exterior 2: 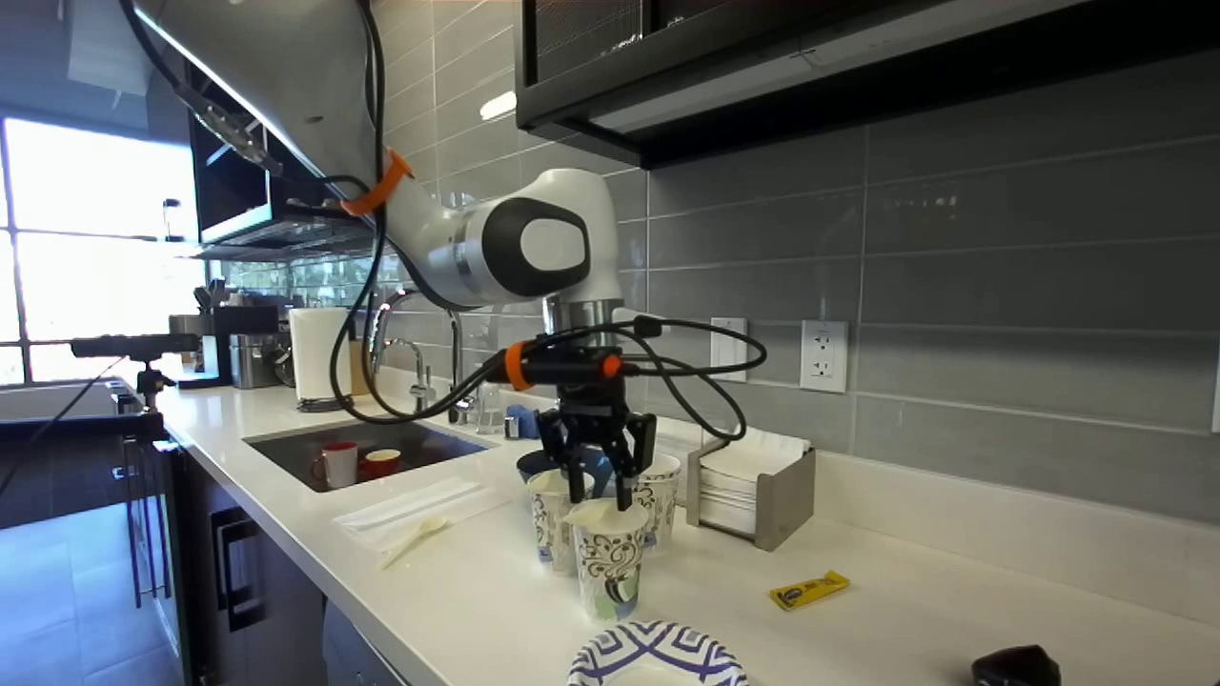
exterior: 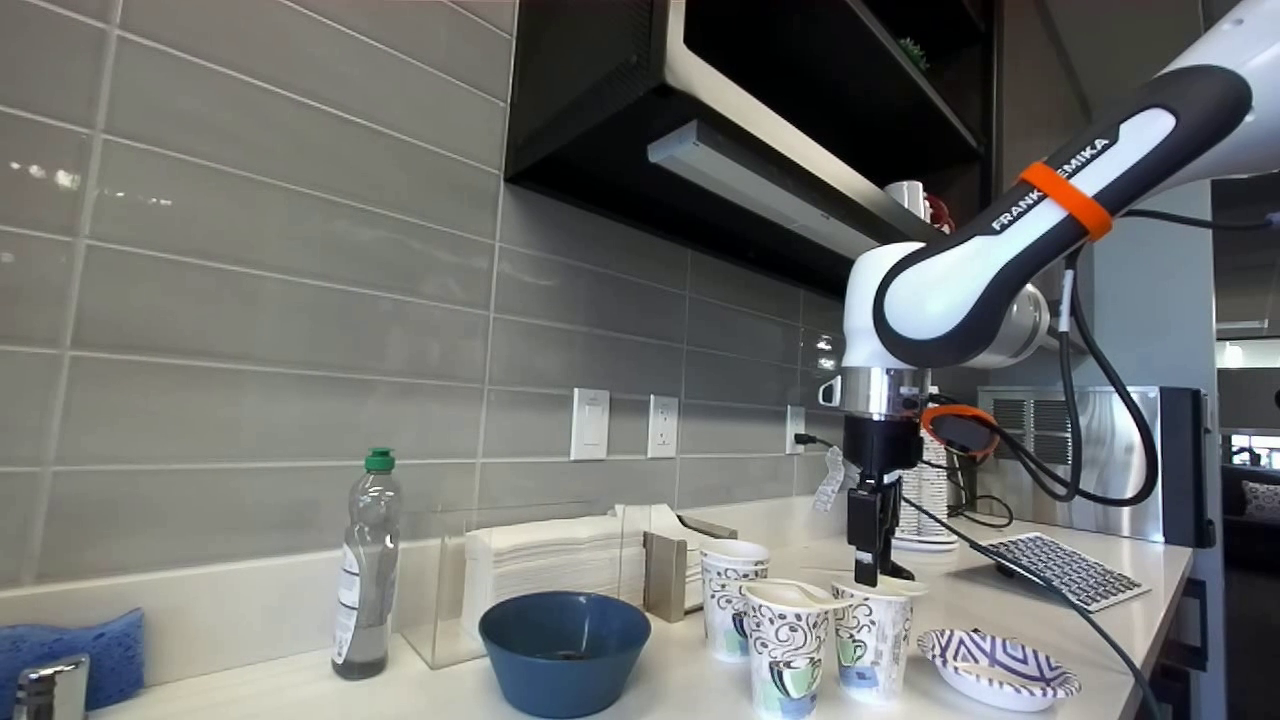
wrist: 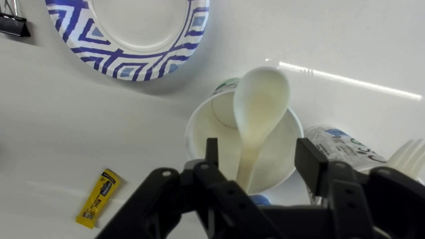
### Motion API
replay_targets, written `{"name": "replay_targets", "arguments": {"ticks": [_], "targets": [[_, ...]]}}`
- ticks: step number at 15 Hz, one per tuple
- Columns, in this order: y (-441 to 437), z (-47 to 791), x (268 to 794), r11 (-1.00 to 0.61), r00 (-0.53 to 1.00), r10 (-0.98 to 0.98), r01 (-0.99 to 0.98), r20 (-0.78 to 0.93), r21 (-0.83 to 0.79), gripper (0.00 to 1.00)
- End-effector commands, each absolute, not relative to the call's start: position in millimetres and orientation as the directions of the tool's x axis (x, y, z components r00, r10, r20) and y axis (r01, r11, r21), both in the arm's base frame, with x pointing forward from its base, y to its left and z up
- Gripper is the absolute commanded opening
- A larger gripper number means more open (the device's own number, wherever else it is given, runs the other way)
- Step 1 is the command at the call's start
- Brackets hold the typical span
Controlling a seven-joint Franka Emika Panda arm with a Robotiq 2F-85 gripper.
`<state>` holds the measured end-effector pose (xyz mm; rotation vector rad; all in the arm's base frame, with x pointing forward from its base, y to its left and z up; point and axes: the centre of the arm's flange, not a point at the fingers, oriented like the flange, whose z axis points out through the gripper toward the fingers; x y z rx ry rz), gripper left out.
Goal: Pick up the plastic spoon from the paper cup on the right and put it on the kitchen counter, pick up the plastic spoon from the paper cup on the left and put it on the paper cup on the right, pick up the plastic spoon on the kitchen counter and put it on the paper cup to the left
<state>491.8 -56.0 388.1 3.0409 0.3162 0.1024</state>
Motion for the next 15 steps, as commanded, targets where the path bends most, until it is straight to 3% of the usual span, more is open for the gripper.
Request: {"name": "replay_targets", "arguments": {"ticks": [1, 9, 11, 12, 14, 15], "targets": [[-63.6, 388.8, 499.8, -0.976, 0.975, 0.208, 0.202, 0.073, 0.077, 0.63], [-65.4, 386.9, 501.2, -0.977, 0.976, 0.208, 0.202, 0.072, 0.073, 0.5], [-65.9, 386.7, 501.6, -0.977, 0.976, 0.207, 0.202, 0.071, 0.073, 0.36], [-66.3, 386.8, 501.7, -0.977, 0.976, 0.206, 0.2, 0.072, 0.073, 0.2], [-67.3, 387.0, 501.6, -0.977, 0.976, 0.203, 0.198, 0.072, 0.073, 0.04], [-67.6, 387.0, 501.6, -0.978, 0.977, 0.202, 0.197, 0.072, 0.072, 0.01]]}}
